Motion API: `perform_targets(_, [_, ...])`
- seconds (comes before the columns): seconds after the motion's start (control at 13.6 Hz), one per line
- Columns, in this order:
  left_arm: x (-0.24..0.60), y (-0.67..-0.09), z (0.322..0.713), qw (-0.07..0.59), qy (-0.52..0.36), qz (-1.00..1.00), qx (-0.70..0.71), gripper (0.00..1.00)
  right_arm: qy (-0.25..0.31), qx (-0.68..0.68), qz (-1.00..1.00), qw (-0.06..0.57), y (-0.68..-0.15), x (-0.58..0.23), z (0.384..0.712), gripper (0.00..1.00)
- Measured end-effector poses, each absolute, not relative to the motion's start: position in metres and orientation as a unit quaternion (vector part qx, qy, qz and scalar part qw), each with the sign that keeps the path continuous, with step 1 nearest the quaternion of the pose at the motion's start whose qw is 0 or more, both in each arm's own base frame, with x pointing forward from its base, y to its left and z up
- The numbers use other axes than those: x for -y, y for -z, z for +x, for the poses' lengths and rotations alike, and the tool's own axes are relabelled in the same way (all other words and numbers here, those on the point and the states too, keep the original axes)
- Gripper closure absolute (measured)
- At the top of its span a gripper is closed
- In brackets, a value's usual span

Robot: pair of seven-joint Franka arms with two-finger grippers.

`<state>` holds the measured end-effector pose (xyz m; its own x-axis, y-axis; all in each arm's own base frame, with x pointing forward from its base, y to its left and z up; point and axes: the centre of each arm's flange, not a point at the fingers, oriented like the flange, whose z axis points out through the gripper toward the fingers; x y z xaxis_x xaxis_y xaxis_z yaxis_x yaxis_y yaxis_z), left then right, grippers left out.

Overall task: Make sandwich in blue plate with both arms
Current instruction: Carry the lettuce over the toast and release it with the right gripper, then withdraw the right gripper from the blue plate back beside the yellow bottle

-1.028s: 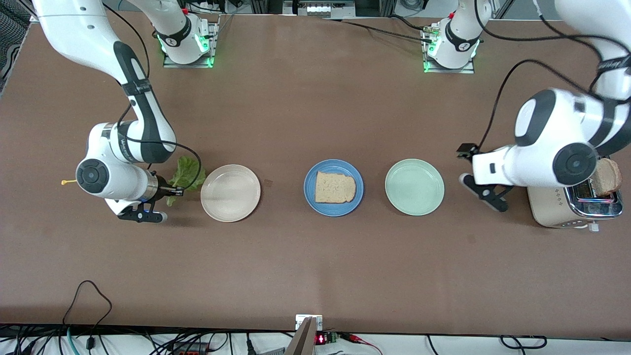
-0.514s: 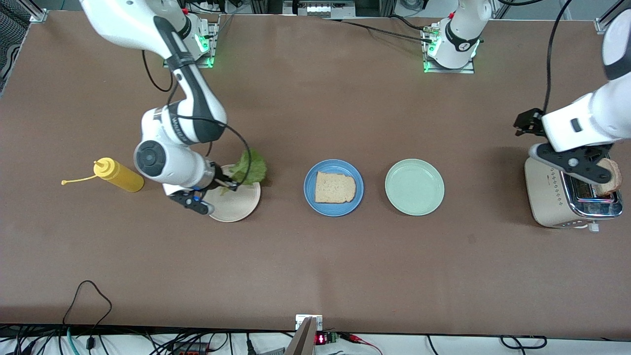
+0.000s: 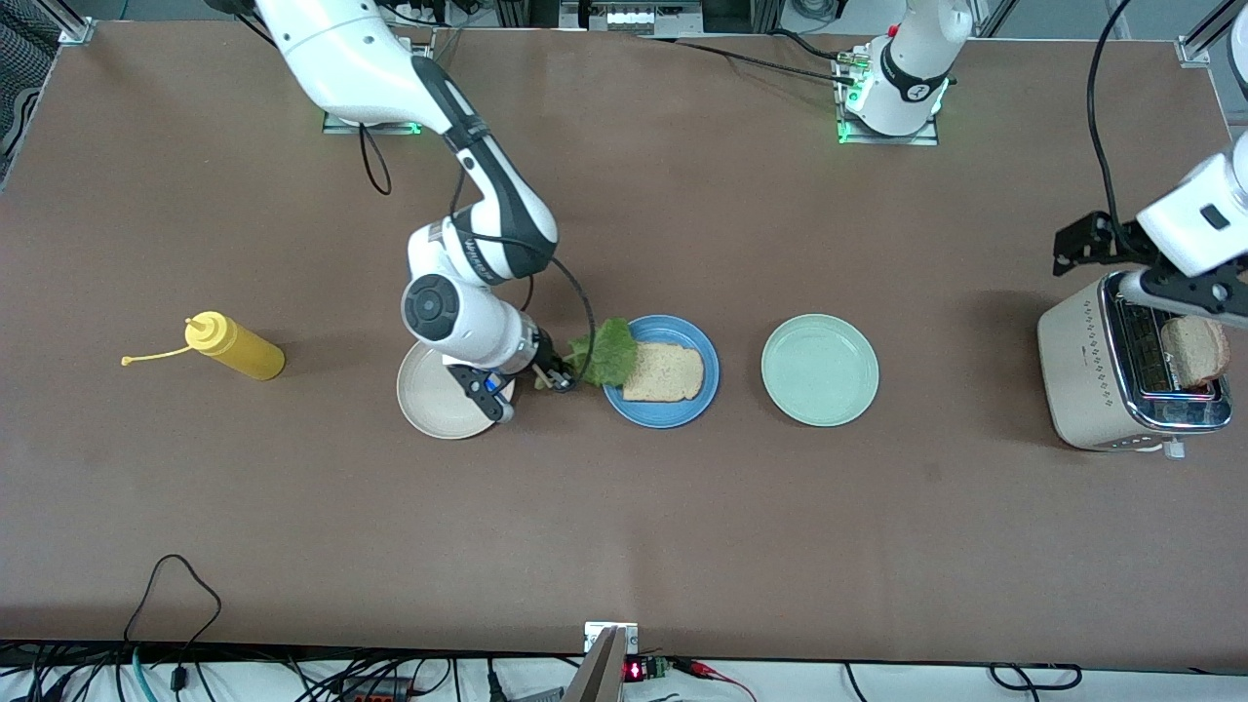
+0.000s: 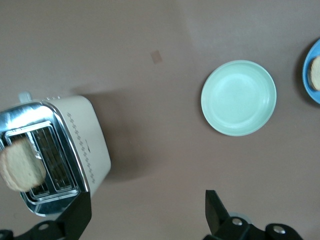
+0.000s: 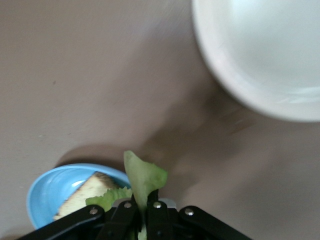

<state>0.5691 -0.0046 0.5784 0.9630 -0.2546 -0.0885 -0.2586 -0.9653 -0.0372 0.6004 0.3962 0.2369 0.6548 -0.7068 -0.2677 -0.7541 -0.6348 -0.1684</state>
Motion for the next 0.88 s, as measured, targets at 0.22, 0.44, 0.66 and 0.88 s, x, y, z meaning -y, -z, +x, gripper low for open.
perform_targets(0.22, [0.012, -0.580, 0.558, 0.025, -0.043, -0.990, -0.133, 0.00, -0.097, -0.447, -0.874, 0.162, -0.223, -0.429, 0.596, 0.95])
perform_targets(0.44, [0.019, -0.578, 0.558, 0.025, -0.045, -0.989, -0.137, 0.00, -0.094, -0.476, -0.857, 0.175, -0.208, -0.465, 0.589, 0.95])
perform_targets(0.66, [0.019, -0.578, 0.558, 0.025, -0.045, -0.989, -0.136, 0.00, -0.086, -0.480, -0.854, 0.180, -0.191, -0.483, 0.580, 0.95])
perform_targets(0.88, [0.019, -0.578, 0.558, 0.025, -0.045, -0.989, -0.135, 0.00, -0.083, -0.482, -0.853, 0.182, -0.191, -0.482, 0.584, 0.71])
